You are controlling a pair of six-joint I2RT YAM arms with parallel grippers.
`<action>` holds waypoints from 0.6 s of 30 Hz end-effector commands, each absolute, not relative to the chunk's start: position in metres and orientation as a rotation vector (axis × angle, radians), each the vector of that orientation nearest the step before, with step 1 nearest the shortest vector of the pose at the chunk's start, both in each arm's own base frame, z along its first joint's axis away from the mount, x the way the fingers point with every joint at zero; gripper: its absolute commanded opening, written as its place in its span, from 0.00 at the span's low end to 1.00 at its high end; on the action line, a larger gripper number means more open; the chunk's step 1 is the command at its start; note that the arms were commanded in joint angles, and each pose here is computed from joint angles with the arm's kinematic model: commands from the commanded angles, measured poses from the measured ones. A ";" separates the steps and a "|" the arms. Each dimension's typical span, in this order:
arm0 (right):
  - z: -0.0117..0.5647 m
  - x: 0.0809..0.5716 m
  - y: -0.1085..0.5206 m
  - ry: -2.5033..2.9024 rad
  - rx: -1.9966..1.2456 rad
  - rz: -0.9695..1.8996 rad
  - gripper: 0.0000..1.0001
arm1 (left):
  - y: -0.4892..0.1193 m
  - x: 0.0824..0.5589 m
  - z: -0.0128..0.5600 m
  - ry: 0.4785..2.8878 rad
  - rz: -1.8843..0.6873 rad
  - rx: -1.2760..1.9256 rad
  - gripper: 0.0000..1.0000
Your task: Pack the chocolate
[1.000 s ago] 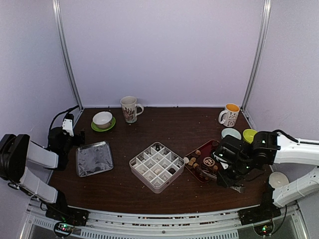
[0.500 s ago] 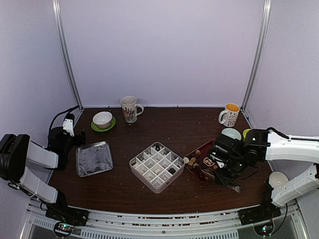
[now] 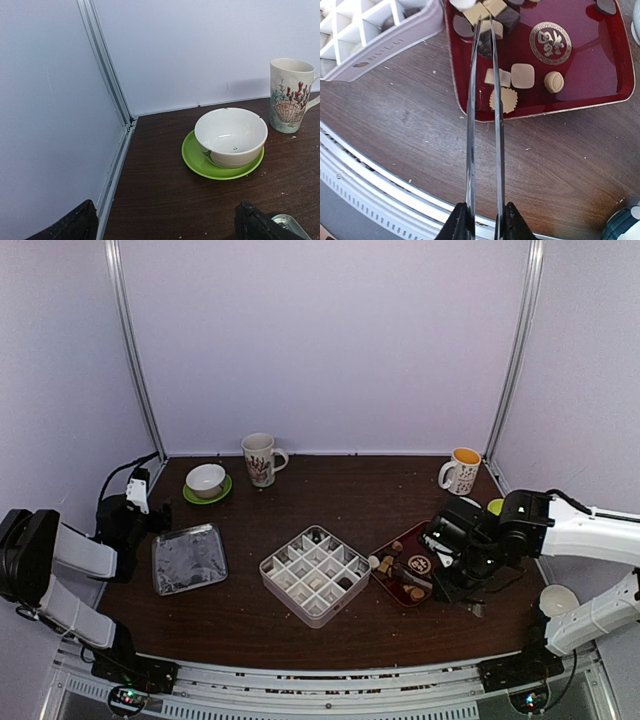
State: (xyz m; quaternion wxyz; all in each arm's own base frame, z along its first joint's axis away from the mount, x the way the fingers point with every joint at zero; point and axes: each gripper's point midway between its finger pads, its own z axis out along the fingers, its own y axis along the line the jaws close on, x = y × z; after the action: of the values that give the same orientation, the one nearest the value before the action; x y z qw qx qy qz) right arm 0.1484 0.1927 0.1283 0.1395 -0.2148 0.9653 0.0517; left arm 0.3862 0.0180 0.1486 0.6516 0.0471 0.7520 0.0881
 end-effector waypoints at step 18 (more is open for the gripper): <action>0.183 0.131 0.246 2.598 -0.737 0.677 0.20 | 0.019 0.390 0.165 1.644 0.206 0.113 0.98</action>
State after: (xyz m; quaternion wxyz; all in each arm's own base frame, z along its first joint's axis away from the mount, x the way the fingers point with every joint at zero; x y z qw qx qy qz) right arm 0.1364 0.2308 0.1700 0.1655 -0.2387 0.9371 0.1936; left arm 0.3862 0.0180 0.1486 0.6515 0.0483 0.7519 0.0888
